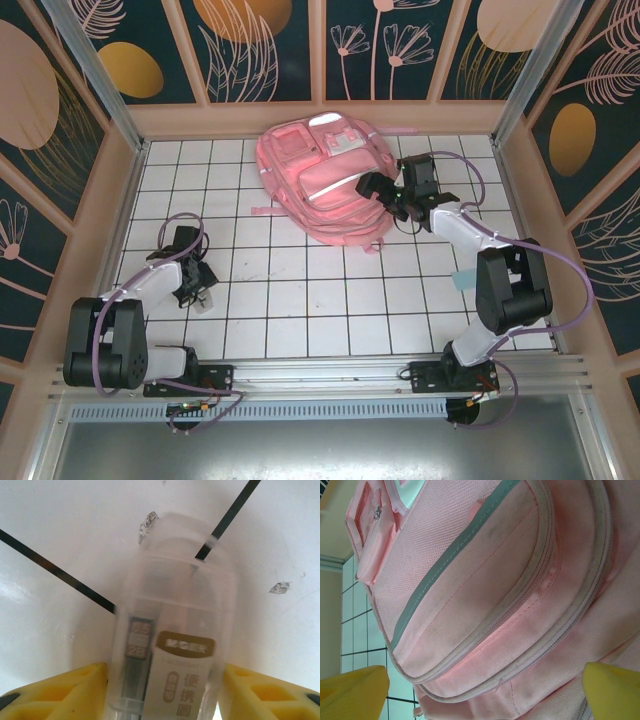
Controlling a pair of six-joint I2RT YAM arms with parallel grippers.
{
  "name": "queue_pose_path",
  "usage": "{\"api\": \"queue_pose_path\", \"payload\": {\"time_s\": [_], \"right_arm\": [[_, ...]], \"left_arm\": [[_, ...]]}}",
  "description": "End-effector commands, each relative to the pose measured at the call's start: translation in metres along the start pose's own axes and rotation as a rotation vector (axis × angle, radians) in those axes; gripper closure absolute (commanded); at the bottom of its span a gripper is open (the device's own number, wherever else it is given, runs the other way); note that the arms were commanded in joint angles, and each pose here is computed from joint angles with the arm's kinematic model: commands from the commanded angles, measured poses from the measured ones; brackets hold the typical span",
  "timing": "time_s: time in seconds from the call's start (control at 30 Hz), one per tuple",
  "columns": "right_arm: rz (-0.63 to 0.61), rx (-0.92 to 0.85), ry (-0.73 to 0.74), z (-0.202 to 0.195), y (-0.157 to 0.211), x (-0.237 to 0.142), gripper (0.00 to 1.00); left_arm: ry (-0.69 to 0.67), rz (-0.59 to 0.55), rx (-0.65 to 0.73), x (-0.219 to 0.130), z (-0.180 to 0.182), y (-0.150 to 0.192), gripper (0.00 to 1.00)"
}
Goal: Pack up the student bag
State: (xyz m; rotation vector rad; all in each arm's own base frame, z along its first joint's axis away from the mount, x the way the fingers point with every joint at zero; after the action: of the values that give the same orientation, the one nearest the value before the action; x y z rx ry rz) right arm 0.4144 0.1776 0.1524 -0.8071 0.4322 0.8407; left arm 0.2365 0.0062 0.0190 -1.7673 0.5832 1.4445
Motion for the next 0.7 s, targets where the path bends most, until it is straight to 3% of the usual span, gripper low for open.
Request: {"api": "queue_pose_path", "payload": {"time_s": [0.0,0.17,0.33,0.67], "right_arm": [[-0.051,0.011,-0.017,0.006,-0.011,-0.005,0.01],[-0.042,-0.004,-0.061,0.017,-0.011,-0.004,0.01],[0.031,-0.106,-0.268,0.058,0.001,-0.01,0.01],[0.158,-0.366,-0.511,0.134,0.057,-0.027,0.02]], "left_arm": [[0.119,0.111,0.006,0.008,-0.018,0.025,0.45],[0.133,0.107,-0.002,0.011,-0.023,0.022,0.57],[0.302,0.049,-0.09,-0.01,-0.057,0.0,0.67],[0.668,-0.071,-0.19,-0.078,-0.153,-0.057,0.66]]}}
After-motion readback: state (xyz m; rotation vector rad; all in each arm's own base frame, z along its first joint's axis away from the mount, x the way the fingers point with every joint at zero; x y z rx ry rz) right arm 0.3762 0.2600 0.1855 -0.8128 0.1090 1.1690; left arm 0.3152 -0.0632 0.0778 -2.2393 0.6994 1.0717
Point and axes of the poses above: each hand's point on the last joint's axis, 136 mm out from that joint toward the fingers, its own x axis out along the fingers, its own z axis along the line the jaws close on, y = z × x, the point moved 1 cm from there along -x, back along the fingers, and after that the axes turned 1 degree about -x, right-handed, at the moved point
